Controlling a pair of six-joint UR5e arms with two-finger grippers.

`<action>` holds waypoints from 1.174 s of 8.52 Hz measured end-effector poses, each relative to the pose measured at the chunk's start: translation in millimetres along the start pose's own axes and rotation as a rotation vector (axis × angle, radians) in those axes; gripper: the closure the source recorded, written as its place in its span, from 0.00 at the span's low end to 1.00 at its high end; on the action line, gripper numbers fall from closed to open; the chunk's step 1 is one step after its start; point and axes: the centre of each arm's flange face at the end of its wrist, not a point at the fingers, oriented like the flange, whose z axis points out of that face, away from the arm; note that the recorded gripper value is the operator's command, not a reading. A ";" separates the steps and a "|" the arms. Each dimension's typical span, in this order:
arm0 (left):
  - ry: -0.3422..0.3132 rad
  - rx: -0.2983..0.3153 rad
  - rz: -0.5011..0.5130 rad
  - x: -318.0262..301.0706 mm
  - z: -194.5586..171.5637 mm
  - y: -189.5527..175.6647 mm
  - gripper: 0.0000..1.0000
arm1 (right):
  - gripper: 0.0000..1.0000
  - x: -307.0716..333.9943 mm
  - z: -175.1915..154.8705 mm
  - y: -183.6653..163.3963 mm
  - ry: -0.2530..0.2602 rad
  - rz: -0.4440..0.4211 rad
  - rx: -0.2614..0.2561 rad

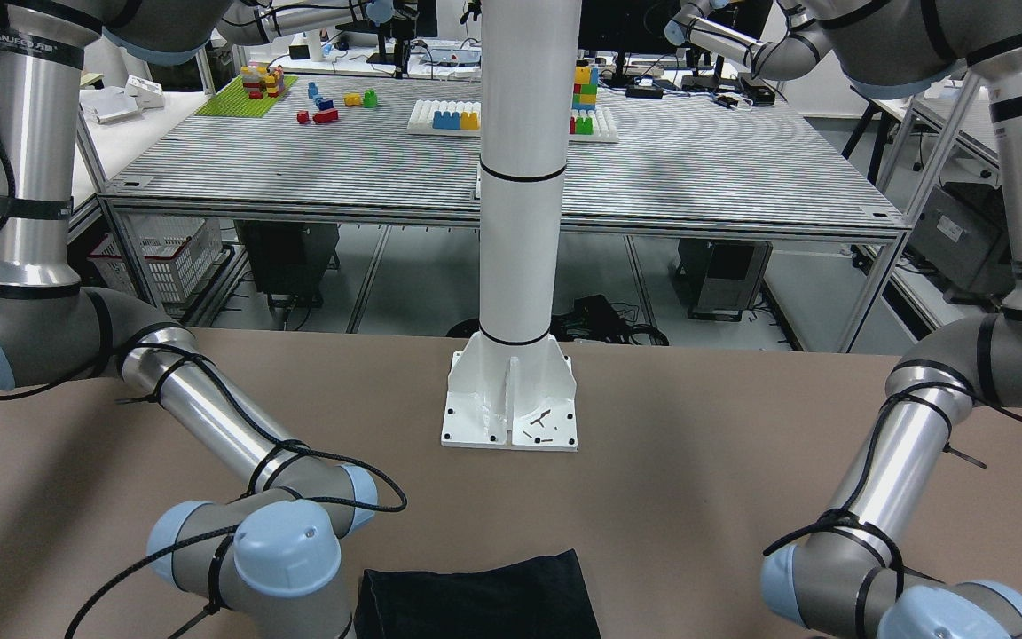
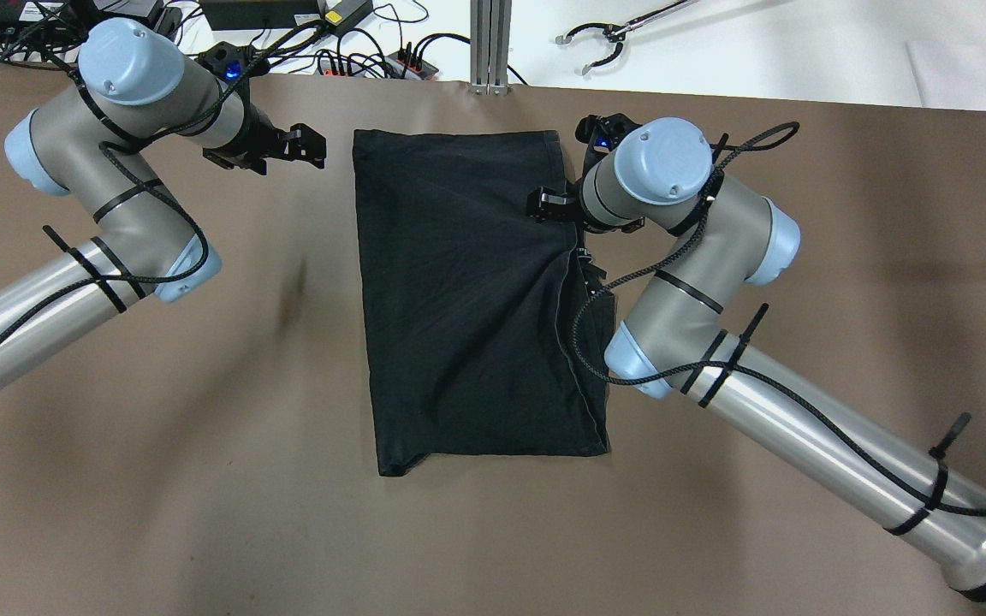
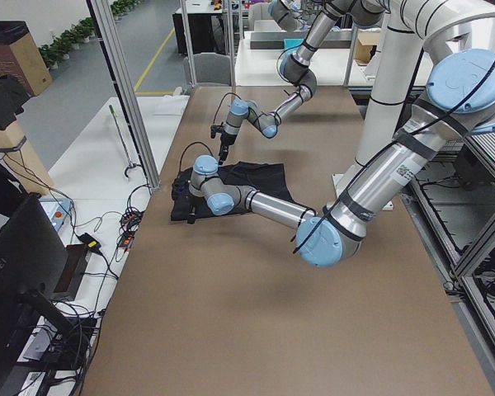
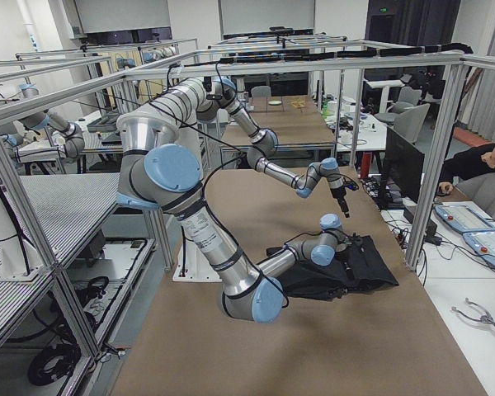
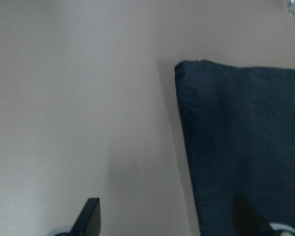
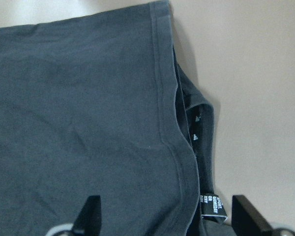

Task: Fold clothes
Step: 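Move both grippers to the shirt's near corners and grasp them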

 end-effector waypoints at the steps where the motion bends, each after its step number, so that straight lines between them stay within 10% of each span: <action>1: 0.026 -0.008 -0.028 3.9 -5.8 25.9 0.06 | 0.09 7.7 -13.7 26.4 -0.027 0.058 -0.014; 5: 0.127 -0.072 -0.245 18.3 -45.6 173.9 0.06 | 0.10 36.9 -56.2 110.0 -0.095 0.295 -0.076; 10: 0.150 -0.072 -0.583 70.1 -41.2 348.3 0.06 | 0.09 43.4 -78.5 124.1 -0.120 0.498 -0.035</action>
